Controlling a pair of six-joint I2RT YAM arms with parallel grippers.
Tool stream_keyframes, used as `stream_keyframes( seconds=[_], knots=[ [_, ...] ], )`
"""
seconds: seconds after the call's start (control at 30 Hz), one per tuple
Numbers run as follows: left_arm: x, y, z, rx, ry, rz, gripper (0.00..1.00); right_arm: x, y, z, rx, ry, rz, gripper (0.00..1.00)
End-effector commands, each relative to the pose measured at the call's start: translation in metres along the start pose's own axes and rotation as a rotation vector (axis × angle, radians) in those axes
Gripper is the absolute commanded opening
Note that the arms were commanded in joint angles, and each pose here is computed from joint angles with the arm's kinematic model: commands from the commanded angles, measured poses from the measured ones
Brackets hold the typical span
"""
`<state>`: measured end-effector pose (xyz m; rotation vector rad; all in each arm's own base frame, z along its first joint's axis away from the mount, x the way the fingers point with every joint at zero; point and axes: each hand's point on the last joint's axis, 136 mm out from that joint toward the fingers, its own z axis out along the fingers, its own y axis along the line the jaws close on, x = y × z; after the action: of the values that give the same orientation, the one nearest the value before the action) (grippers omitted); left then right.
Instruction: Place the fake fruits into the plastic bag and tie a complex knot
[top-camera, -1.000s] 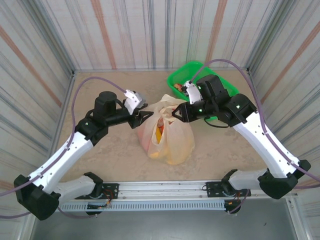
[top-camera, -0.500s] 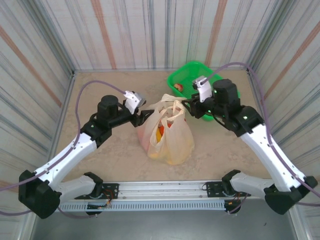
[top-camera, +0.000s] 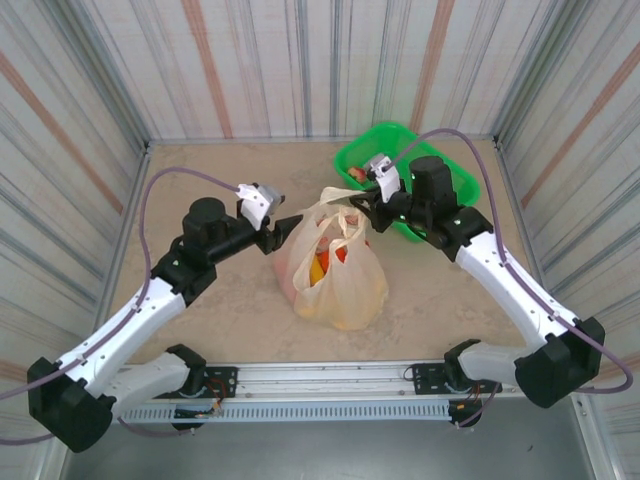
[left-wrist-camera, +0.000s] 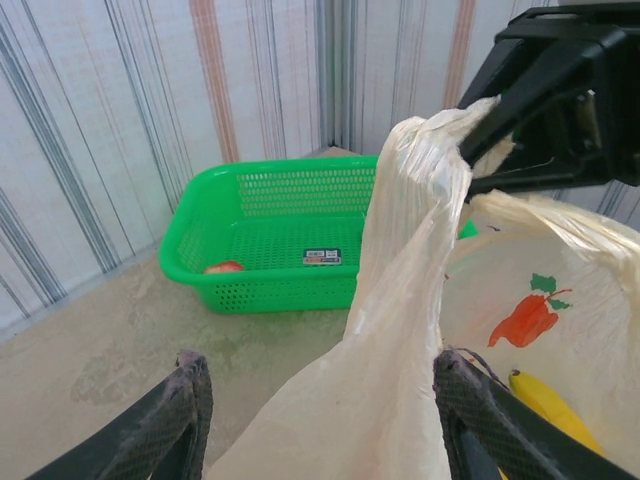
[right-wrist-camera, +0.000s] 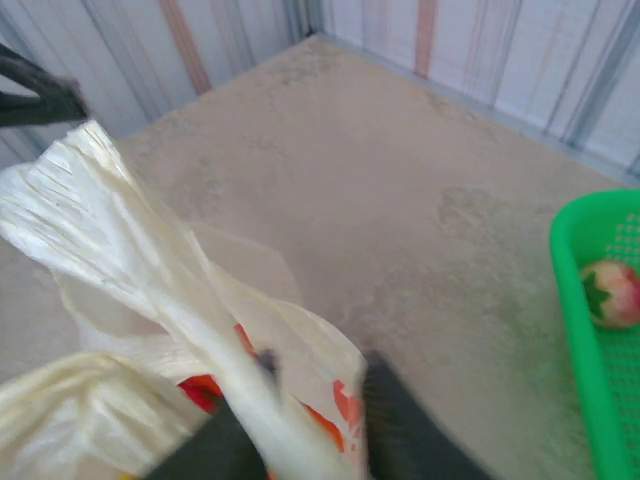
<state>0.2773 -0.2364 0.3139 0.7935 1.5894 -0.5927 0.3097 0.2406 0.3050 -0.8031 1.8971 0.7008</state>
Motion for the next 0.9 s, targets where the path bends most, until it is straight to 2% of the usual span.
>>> stream_keyframes(
  seconds=[0.0, 0.13, 0.3, 0.47, 0.63, 0.7, 0.8, 0.87],
  knots=[
    [-0.012, 0.006, -0.008, -0.052, -0.045, 0.045, 0.60, -0.045, 0.023, -0.019, -0.112, -0.049, 0.080, 0.00],
    [-0.021, -0.001, -0.009, -0.012, -0.076, 0.073, 0.61, -0.067, 0.045, -0.030, -0.226, 0.036, 0.287, 0.00],
    [-0.047, -0.012, -0.006, 0.068, -0.116, 0.114, 0.71, -0.082, 0.071, -0.022, -0.348, 0.140, 0.453, 0.00],
    [-0.066, -0.034, -0.003, 0.175, -0.205, 0.233, 0.79, -0.081, 0.093, -0.004, -0.432, 0.244, 0.497, 0.00],
    [-0.064, -0.050, 0.005, 0.255, -0.253, 0.338, 0.80, -0.096, 0.110, 0.001, -0.491, 0.255, 0.489, 0.00],
    [-0.061, -0.043, 0.012, 0.217, -0.242, 0.347, 0.80, -0.099, 0.121, 0.003, -0.527, 0.267, 0.479, 0.00],
    [-0.063, -0.017, 0.021, 0.068, -0.251, 0.341, 0.80, -0.103, 0.136, 0.003, -0.572, 0.288, 0.463, 0.00],
    [-0.067, -0.009, 0.023, 0.026, -0.263, 0.322, 0.80, -0.104, 0.142, 0.004, -0.593, 0.299, 0.456, 0.00]
  ],
)
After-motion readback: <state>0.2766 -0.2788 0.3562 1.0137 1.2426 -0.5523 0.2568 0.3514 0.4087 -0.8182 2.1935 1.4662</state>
